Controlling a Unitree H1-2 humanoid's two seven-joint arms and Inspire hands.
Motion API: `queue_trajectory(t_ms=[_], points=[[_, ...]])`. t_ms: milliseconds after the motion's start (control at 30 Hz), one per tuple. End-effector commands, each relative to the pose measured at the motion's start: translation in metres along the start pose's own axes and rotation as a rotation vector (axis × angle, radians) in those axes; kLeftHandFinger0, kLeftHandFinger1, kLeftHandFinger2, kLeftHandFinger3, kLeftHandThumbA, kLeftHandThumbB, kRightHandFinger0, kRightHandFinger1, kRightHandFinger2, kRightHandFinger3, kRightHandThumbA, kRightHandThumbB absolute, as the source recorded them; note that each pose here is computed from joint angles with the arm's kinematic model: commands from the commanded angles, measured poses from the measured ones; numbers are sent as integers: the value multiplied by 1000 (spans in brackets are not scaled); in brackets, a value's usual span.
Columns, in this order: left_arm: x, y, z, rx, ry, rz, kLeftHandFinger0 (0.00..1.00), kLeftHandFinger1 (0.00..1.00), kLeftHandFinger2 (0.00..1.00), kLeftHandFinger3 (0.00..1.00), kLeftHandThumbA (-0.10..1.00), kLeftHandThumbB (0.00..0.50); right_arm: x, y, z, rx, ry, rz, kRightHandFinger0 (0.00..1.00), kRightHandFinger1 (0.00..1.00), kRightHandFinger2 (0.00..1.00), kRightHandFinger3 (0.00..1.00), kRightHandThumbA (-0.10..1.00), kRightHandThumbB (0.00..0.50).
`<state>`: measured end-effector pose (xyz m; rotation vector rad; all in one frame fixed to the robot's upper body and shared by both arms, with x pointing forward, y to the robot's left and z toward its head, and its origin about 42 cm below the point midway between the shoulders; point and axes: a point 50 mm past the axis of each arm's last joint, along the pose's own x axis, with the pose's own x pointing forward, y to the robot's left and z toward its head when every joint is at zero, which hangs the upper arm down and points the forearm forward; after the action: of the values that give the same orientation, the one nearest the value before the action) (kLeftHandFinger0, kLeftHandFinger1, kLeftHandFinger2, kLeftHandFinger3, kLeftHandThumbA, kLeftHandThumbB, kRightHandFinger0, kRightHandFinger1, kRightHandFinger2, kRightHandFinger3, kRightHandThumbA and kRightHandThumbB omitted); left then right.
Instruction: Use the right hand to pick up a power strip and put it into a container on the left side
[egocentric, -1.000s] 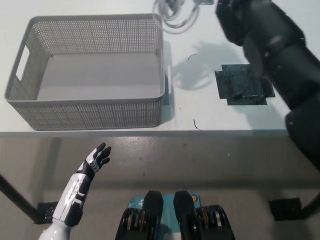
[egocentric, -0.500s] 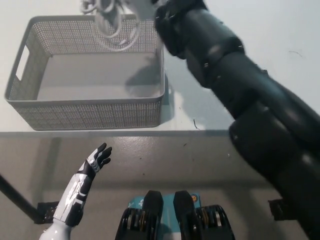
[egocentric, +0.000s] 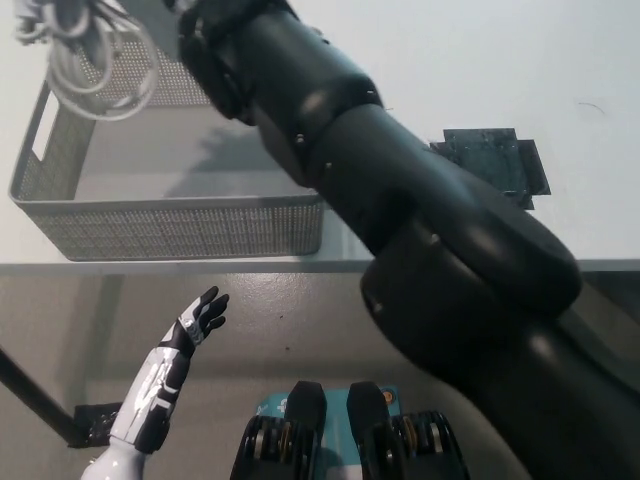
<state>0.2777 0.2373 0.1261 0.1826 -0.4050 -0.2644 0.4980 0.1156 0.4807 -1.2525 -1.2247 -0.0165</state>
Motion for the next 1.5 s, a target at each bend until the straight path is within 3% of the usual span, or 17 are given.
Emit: queue_trajectory(t_ms=[0,33,67,100,167,367,667,767,833,933,1033,1133,1200,1267,1333,1400,1467], points=[[5,1,9,21,-39,-25,1000,1000,1000,1000,1000,225,36,-33,11,-63,54,16,0,77,522,657,-100,273],[5,2,8,20,-40,-24,1000,1000,1000,1000,1000,226,37,-29,10,-69,110,103,176,376,856,906,10,239],[5,2,9,20,-40,-26,1000,1000,1000,1000,1000,227,37,-28,9,-66,133,143,345,664,1000,1000,140,272],[6,2,10,22,-38,-27,1000,1000,1000,1000,1000,228,38,-27,7,-59,164,201,851,1000,1000,1000,337,369],[6,2,10,19,-45,-27,1000,1000,1000,1000,1000,221,38,-26,5,-50,200,240,1000,1000,1000,1000,425,471],[10,4,10,19,-52,-33,1000,1000,1000,1000,1000,218,39,-27,-3,-39,263,324,1000,1000,1000,1000,522,500],[12,3,12,17,-54,-39,1000,1000,1000,1000,1000,208,30,-21,-21,8,355,369,1000,1000,1000,1000,546,466],[16,4,12,15,-60,-45,1000,1000,1000,1000,1000,212,25,-18,-31,1,388,404,1000,1000,1000,1000,670,438],[18,4,12,13,-61,-50,1000,1000,1000,1000,1000,215,21,-15,-35,25,425,447,1000,1000,1000,1000,622,473],[18,4,13,19,-68,-54,1000,1000,1000,1000,1000,201,11,-3,-40,-11,447,754,1000,1000,1000,1000,679,491],[18,3,14,15,-62,-55,1000,1000,1000,1000,1000,201,3,-1,-40,-57,385,1165,1000,1000,1000,1000,826,397],[18,4,16,28,-53,-58,1000,1000,1000,1000,1000,204,-6,-1,-48,112,354,1330,1000,1000,1000,1000,370,325],[18,4,15,28,-58,-58,1000,1000,1000,1000,1000,203,-9,-4,-51,219,364,1405,1000,983,956,964,248,311],[24,9,16,38,-63,-67,1000,1000,1000,1000,1000,206,-5,-12,-57,285,382,1412,812,859,868,897,103,306],[24,8,16,37,-60,-72,1000,1000,1000,1000,1000,206,-5,-17,-60,356,382,1446,917,892,898,921,22,332],[23,7,15,49,-59,-78,1000,1000,1000,1000,1000,206,-5,-23,-65,479,384,1481,645,728,781,808,-93,320],[23,6,14,59,-65,-81,1000,1000,1000,1000,1000,197,-2,-31,-69,564,410,1482,561,686,703,600,-35,333]])
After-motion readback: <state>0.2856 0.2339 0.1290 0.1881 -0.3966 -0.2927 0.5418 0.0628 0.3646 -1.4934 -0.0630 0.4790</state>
